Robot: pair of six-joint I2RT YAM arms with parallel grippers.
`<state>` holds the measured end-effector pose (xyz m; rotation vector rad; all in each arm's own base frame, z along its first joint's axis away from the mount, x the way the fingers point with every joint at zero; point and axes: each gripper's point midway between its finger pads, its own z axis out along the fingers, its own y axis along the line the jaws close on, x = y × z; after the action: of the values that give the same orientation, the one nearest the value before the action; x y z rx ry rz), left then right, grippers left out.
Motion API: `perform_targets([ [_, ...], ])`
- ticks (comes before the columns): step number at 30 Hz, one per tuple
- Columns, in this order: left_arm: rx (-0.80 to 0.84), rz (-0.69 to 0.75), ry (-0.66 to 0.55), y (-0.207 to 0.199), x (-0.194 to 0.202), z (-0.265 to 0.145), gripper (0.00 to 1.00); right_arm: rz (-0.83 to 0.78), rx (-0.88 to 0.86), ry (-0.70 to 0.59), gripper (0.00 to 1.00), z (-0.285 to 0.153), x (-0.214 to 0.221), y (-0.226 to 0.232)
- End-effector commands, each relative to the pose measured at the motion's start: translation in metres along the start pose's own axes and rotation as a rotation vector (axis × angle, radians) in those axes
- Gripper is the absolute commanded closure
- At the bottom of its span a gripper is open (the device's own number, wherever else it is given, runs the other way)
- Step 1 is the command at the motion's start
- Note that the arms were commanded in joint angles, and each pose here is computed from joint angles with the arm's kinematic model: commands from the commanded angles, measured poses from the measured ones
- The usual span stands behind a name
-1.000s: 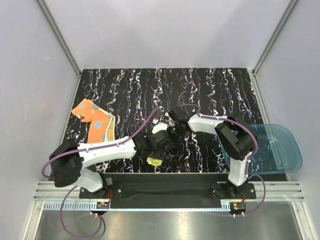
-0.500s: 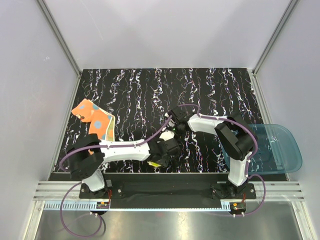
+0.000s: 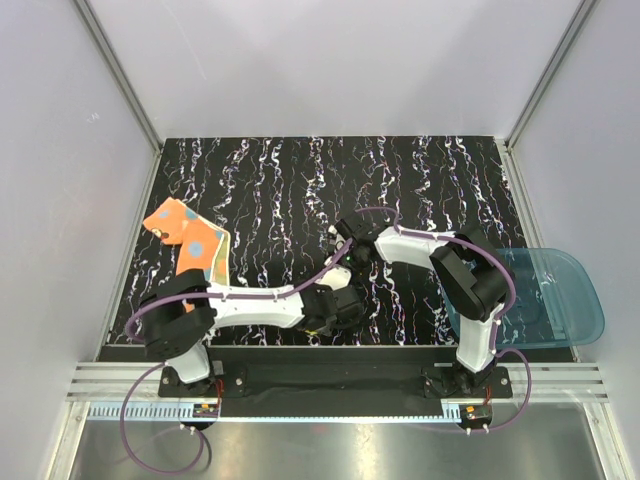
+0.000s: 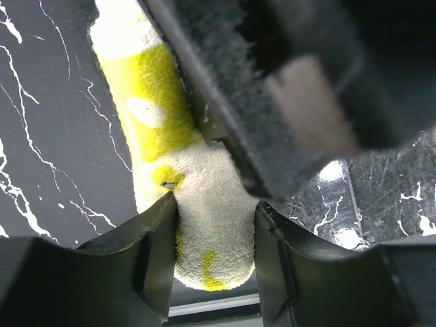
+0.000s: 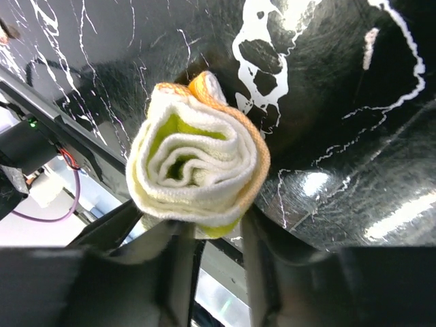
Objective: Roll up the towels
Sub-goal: Roll the towel
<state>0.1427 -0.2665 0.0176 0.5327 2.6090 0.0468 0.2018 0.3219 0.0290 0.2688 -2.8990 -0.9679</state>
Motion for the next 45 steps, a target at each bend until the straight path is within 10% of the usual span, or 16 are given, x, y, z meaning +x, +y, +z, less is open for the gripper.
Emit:
perform_targets([
  [1,0.086,-0.034,0.008,-0.011,0.006,0.003,0.55,-0.045,0.055,0.003,0.57,-0.004,0.0,-0.004],
  [17,0.352,-0.206,0.015,-0.022,0.001,-0.002,0.66,-0.063,0.148,-0.133,0.25,-0.08,-0.071,-0.004],
  [32,0.397,-0.25,0.065,-0.02,0.002,0.013,0.67,0.001,0.088,-0.303,0.22,-0.138,-0.076,-0.007],
  [45,0.471,-0.309,0.121,-0.023,0.008,0.026,0.68,0.169,-0.178,-0.304,0.24,-0.092,-0.02,-0.011],
])
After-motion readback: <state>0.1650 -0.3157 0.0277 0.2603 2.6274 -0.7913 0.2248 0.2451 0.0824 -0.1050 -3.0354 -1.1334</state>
